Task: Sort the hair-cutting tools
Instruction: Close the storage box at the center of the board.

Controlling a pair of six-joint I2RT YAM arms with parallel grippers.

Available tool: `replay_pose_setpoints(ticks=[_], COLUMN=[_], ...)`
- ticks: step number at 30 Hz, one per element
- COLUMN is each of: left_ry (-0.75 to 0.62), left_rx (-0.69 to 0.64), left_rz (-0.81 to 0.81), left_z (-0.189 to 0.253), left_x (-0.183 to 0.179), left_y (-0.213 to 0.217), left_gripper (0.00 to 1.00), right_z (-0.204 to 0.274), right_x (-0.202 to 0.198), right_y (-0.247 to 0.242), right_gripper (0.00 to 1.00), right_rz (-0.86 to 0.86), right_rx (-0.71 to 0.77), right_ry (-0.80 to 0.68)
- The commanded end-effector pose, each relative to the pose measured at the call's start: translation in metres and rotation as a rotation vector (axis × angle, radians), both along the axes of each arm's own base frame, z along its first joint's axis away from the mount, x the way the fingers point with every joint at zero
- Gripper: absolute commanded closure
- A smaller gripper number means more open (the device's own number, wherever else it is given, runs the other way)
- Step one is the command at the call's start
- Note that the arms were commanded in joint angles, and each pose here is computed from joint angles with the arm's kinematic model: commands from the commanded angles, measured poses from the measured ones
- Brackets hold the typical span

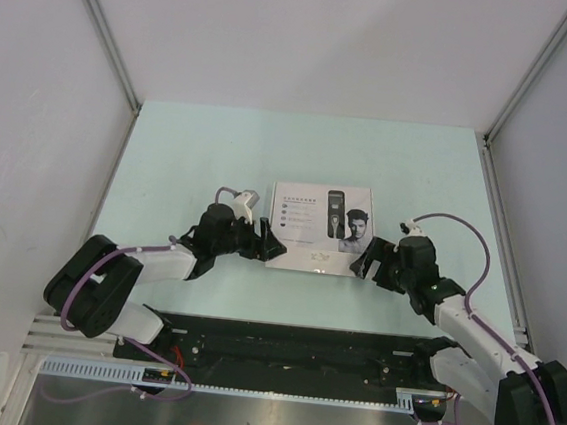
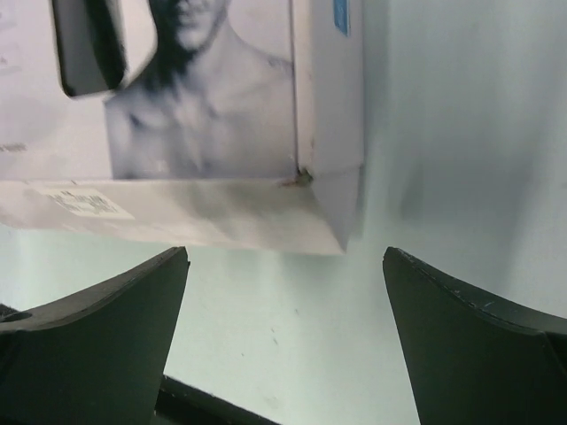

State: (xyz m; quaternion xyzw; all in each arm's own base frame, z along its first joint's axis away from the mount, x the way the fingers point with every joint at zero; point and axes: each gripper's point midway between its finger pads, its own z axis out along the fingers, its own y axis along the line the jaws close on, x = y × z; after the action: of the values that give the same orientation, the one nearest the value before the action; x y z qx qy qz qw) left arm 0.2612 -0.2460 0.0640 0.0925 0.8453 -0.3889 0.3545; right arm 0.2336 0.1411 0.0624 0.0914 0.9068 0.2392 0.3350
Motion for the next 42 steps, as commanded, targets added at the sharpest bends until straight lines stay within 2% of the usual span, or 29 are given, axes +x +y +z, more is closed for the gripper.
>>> replay_pose_setpoints(ticks=[1,10,21,27,32,42], left_ry=[-0.104,-0.089,-0.080,-0.081,-0.082,-0.098], left_rx=[-0.092,-0.088,-0.080,-0.081,-0.082,-0.085], left_rz=[-0.005,-0.009,-0.011,-0.014,-0.015,-0.024], left_z=[0.039,0.034,0.029,0.030,0.030,0.033], left_x=[0.019,0.016,0.017,0.017,0.013,0.008], left_y=[-0.013,-0.012,-0.012,-0.013,-0.012,-0.009], left_gripper=[0.20,0.20,0.21,0.21,0.20,0.17], right_z=[-0.010,0.002,-0.018,-0.008,0.026,0.040], right_x=[-0.019,-0.006,-0.003,-0.003,0.001,0.000], right_y=[0.007,0.021,0.009,0.007,0.005,0.010], right_gripper=[0.02,0.00,0.00,0.08,0.11,0.18], right_rz=[0.010,0.039,-0.040,-0.050,-0.047,-0.034], right_rx=[0.081,0.233,0.237,0.266,0.281,0.309], right_ry=[0.048,-0.129,-0.147,-0.197,-0.293,-0.287])
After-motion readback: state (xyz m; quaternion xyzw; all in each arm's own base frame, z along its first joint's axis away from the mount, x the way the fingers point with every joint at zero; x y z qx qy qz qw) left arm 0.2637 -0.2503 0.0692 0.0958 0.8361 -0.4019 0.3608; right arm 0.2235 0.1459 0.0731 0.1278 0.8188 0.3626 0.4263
